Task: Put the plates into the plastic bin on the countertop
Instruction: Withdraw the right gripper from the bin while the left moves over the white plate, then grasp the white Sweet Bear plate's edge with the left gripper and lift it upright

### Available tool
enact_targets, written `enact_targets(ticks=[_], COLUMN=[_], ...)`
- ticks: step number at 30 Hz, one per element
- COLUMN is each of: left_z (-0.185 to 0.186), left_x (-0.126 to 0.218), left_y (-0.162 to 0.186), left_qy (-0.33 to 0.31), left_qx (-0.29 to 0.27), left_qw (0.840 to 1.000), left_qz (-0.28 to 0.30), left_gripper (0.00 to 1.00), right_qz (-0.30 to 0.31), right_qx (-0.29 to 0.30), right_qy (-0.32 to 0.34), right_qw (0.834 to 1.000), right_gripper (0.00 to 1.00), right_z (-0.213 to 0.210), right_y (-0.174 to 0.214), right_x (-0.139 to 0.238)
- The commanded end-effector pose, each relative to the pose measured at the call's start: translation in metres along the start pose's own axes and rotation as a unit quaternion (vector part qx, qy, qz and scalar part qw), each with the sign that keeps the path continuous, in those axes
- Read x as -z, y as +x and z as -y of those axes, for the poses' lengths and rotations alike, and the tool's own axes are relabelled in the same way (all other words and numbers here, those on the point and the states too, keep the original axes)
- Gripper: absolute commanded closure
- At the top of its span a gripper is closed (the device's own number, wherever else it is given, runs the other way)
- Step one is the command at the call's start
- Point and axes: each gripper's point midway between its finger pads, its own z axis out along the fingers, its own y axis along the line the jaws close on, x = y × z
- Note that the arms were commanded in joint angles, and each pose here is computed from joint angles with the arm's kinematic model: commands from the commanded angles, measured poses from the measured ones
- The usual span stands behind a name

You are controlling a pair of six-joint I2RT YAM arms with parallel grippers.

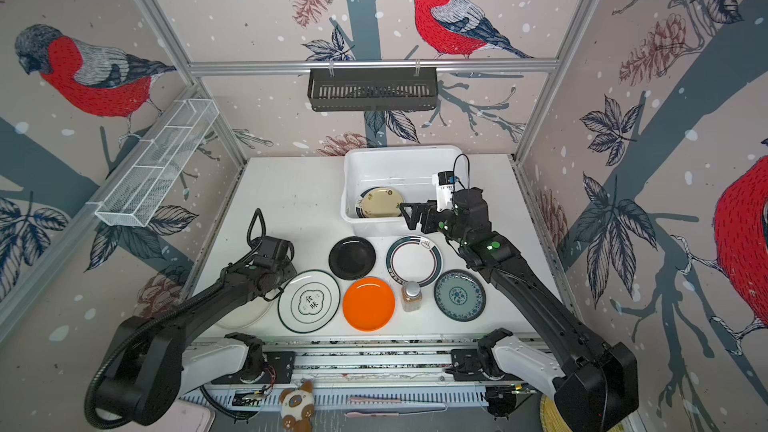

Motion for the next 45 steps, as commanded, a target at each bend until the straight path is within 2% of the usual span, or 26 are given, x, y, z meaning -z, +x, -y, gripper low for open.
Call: enact_targets(ticks=[1, 3, 9, 21, 25, 29, 33, 39, 45], left_z=[-0.001, -0.001, 0.002, 0.013, 0.018, 0.022, 0.024, 0.031, 0.051], left_x=[-0.002, -0.005, -0.009, -0.015, -0.017, -0.022, -0.025, -0.015, 0.006], left_y=[-0.009, -0.008, -0.011, -0.024, -0.029, -0.028, -0.028, -0.039, -0.051], left_qy=[-0.011, -0.012, -0.018, -0.018, -0.016, -0.013, -0.017, -0.009, 0.048], left_qx=[-0.004, -0.006, -0.019, -0.042, -0.047, -0.051, -0.06, -0.064, -0.069], left_qw=[1.0, 1.0, 0.999, 0.999, 0.998, 0.998, 0.998, 0.998, 0.996], left_qz=[0.021, 0.019, 0.018, 0.026, 0.028, 0.019, 0.013, 0.024, 0.036], left_gripper=[0.47, 0.56, 0.59, 0.74, 0.86, 0.87, 0.94, 1.0, 1.0], right_qz=[0.01, 0.012, 0.011, 0.009, 0.009, 0.01, 0.009, 0.006, 0.0], right_qx=[0.002, 0.001, -0.004, -0.014, -0.018, -0.019, -0.022, -0.028, -0.032], right_qy=[0.02, 0.024, 0.031, 0.037, 0.04, 0.043, 0.046, 0.048, 0.037], right_qw=[1.0, 1.0, 0.999, 0.999, 0.999, 0.999, 0.999, 0.998, 0.999], right_gripper=[0.0, 0.0, 0.0, 0.0, 0.0, 0.0, 0.0, 0.0, 0.01], right_z=[0.005, 0.006, 0.01, 0.013, 0.014, 0.015, 0.017, 0.019, 0.016], right_y=[-0.006, -0.006, -0.004, -0.004, -0.004, -0.004, -0.003, -0.001, 0.002], right_x=[0.004, 0.004, 0.004, 0.0, -0.001, -0.001, -0.002, -0.005, -0.009])
